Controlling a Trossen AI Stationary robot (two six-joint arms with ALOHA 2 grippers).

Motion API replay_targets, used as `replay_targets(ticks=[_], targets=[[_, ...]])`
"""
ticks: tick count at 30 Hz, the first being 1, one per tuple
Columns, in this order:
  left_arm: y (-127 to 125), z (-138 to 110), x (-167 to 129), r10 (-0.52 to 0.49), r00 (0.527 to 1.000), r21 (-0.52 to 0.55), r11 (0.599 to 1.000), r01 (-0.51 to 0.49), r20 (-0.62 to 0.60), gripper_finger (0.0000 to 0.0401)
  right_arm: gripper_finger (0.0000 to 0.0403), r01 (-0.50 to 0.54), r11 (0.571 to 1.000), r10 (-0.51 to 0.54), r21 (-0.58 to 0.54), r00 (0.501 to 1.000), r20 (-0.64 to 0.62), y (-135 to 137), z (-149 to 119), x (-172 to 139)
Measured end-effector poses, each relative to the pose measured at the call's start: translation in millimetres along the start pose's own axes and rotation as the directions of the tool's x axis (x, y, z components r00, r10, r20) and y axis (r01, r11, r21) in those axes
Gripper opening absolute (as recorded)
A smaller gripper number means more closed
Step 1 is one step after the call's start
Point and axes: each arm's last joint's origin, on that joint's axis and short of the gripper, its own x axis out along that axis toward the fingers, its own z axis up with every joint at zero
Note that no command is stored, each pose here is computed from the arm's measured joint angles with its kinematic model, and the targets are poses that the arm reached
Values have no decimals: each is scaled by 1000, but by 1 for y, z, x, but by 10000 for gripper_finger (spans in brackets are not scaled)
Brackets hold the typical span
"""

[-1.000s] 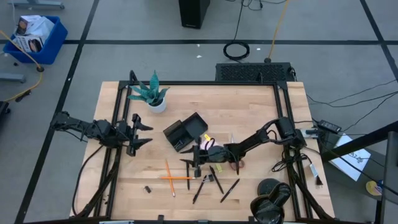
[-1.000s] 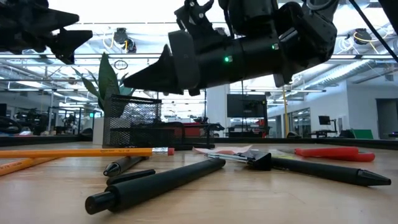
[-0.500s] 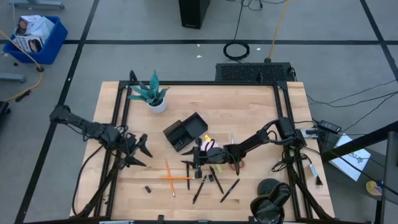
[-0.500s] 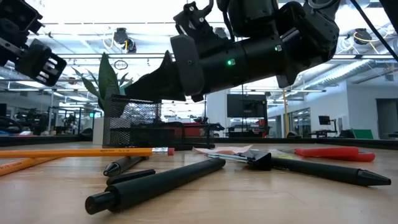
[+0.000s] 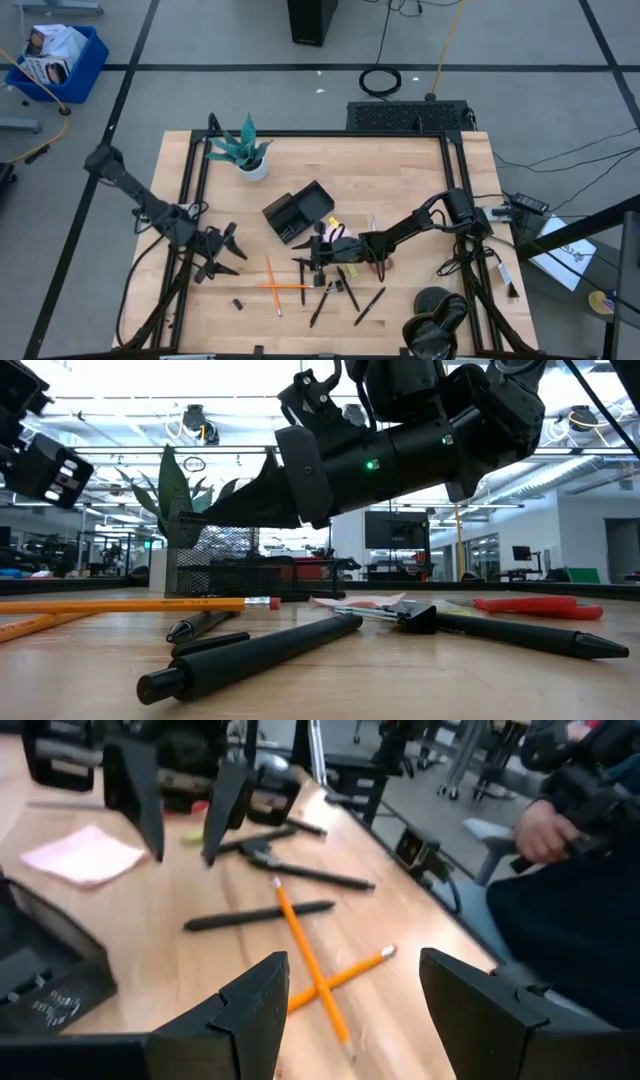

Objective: Pick and place office supplies into organizer
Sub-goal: Put the black binder clip into the black desk organizer

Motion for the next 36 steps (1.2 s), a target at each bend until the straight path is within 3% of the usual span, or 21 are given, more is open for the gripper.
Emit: replay_targets(ticks=[10, 17, 23, 36], targets=[[-32, -11, 5, -40, 999, 22, 999, 40, 2, 230, 128, 1, 1000, -1, 16, 1000, -13, -1, -1, 0], [-51, -27, 7, -8, 1000, 77, 997, 10, -19, 230, 128, 0, 1000, 0, 15, 1000, -29, 0, -3, 0], [-54, -37, 11, 42, 999, 10, 999, -42, -29, 230, 128, 1, 1000, 0, 15, 1000, -29, -1, -3, 0], [-68, -45, 13, -73, 996, -34, 997, 72, -44, 230, 128, 10, 1000, -9, 25, 998, -65, -5, -7, 1]])
